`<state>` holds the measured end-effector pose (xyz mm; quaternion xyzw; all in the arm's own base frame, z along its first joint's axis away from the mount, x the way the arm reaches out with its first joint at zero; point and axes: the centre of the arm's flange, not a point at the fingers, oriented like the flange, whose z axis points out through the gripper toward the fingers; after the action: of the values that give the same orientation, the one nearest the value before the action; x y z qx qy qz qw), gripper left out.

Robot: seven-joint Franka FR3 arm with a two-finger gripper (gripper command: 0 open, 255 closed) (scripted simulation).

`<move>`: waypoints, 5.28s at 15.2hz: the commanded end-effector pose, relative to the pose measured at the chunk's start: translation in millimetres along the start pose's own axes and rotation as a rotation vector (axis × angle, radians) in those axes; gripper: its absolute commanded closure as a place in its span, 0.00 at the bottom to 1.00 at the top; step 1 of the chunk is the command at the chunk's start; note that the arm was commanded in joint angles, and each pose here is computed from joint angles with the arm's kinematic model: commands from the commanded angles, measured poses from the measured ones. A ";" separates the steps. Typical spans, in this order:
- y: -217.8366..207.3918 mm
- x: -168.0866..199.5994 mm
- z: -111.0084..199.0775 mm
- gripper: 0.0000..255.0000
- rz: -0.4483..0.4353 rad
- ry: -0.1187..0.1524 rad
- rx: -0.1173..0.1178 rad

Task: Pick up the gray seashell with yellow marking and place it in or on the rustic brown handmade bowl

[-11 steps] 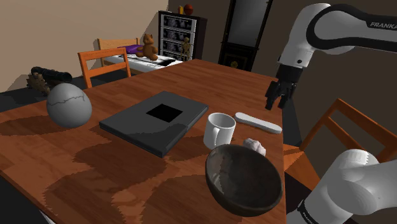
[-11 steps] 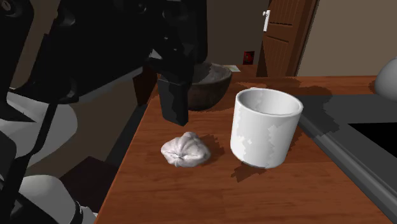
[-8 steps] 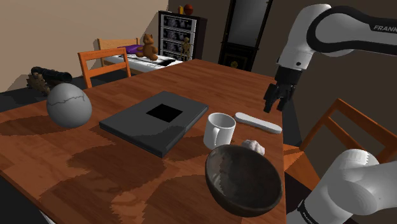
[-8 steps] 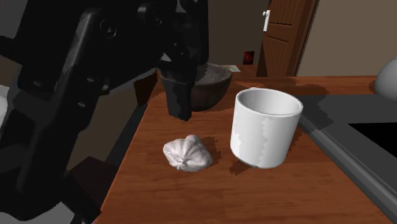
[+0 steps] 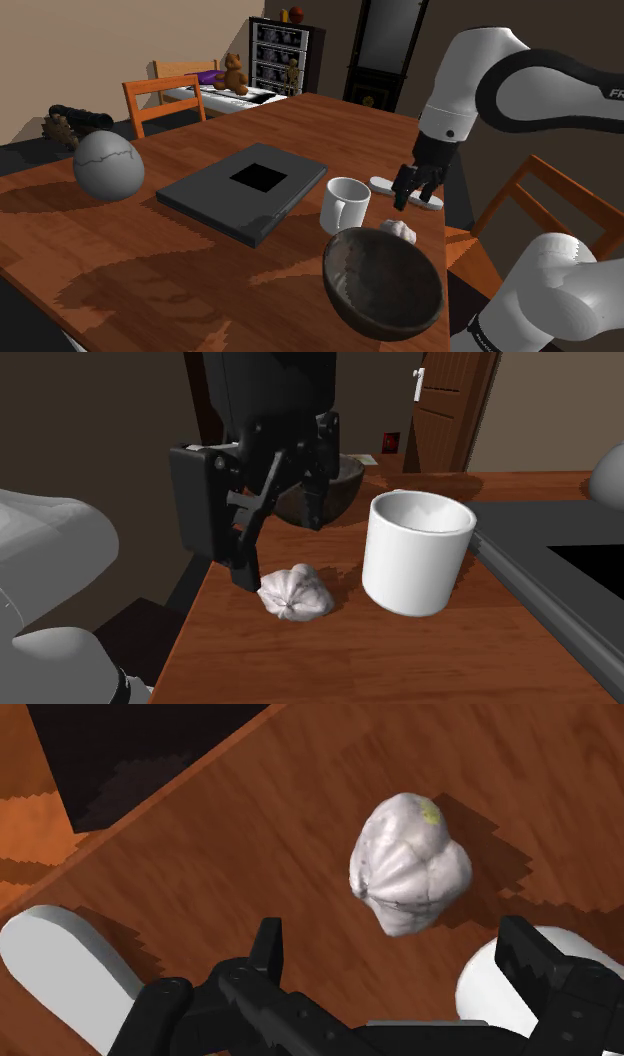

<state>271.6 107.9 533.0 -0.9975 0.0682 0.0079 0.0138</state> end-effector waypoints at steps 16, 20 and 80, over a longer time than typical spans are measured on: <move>-24.8 -14.2 56.9 0.00 0.008 0.017 -0.025; -24.8 -14.2 56.9 1.00 0.008 0.017 -0.025; -213.3 -106.4 -90.4 1.00 0.008 0.017 -0.025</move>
<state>197.1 329.9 637.5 -0.9974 0.0721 0.0003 0.0006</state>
